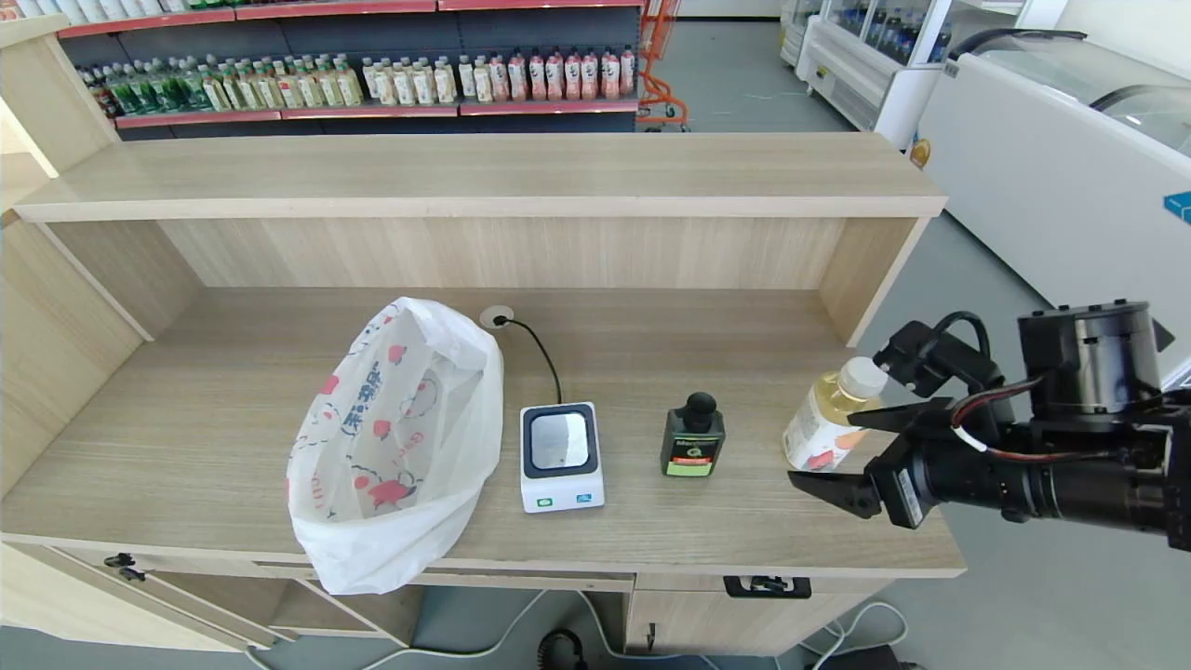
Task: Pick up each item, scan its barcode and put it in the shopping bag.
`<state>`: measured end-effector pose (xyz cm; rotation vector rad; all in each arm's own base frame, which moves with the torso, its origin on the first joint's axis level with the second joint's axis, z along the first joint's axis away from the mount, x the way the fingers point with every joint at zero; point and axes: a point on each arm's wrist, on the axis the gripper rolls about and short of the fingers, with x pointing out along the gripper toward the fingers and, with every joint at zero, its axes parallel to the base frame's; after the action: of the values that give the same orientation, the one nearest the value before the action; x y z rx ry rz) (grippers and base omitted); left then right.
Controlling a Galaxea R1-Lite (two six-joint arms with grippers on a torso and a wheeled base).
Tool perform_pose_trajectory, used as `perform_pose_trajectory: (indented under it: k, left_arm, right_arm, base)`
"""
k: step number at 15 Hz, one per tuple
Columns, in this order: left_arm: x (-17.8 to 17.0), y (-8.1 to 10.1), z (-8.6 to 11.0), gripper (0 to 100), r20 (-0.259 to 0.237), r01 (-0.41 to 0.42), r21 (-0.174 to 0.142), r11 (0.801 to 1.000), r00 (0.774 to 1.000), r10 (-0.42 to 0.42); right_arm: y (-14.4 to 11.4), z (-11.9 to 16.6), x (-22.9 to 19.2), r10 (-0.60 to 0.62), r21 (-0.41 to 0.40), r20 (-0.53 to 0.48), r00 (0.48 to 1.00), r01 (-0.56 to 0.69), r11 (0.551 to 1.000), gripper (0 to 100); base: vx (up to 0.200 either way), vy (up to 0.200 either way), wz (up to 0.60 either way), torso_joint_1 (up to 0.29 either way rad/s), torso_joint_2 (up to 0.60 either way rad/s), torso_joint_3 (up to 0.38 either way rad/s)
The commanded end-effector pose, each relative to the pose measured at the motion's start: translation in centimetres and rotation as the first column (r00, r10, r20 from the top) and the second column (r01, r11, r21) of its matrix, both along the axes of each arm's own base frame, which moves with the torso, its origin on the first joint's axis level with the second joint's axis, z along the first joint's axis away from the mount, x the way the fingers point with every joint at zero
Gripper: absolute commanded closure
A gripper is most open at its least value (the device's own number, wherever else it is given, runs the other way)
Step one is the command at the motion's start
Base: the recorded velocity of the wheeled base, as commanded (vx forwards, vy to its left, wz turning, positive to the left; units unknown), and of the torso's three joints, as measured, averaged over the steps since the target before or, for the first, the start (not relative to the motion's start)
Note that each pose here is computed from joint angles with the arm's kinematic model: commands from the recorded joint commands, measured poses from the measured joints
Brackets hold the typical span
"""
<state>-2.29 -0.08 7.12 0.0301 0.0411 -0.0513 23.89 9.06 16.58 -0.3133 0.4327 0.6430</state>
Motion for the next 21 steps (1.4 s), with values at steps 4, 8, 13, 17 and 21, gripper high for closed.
perform_pose_trajectory:
  k: [4, 8, 13, 17, 21]
  left_arm:
    - [0.0, 0.0, 0.0, 0, 0.0, 0.0, 0.0, 1.0, 1.0, 0.0]
    - [0.0, 0.0, 0.0, 0, 0.0, 0.0, 0.0, 1.0, 1.0, 0.0]
    - [0.0, 0.0, 0.0, 0, 0.0, 0.0, 0.0, 1.0, 1.0, 0.0]
    - [0.0, 0.0, 0.0, 0, 0.0, 0.0, 0.0, 1.0, 1.0, 0.0]
    - [0.0, 0.0, 0.0, 0, 0.0, 0.0, 0.0, 1.0, 1.0, 0.0]
  right_arm:
    - [2.0, -2.1, 1.8, 0.099, -0.02, 0.074, 0.992, -0.097, 0.995, 0]
    - [2.3, -3.0, 3.4, 0.113, -0.045, 0.146, 0.983, -0.107, 0.993, 0]
    - [3.2, -4.6, 6.0, 0.164, -0.027, 0.173, 0.971, -0.162, 0.986, 0]
    - [3.9, -5.7, 7.1, 0.193, -0.013, 0.189, 0.963, -0.194, 0.981, 0]
    - [4.2, -6.7, 8.4, 0.188, -0.009, 0.206, 0.96, -0.191, 0.982, 0]
  base:
    - [0.0, 0.0, 0.0, 0.0, 0.0, 0.0]
    - [0.0, 0.0, 0.0, 0.0, 0.0, 0.0]
    - [0.0, 0.0, 0.0, 0.0, 0.0, 0.0]
    - [0.0, 0.0, 0.0, 0.0, 0.0, 0.0]
    - [0.0, 0.0, 0.0, 0.0, 0.0, 0.0]
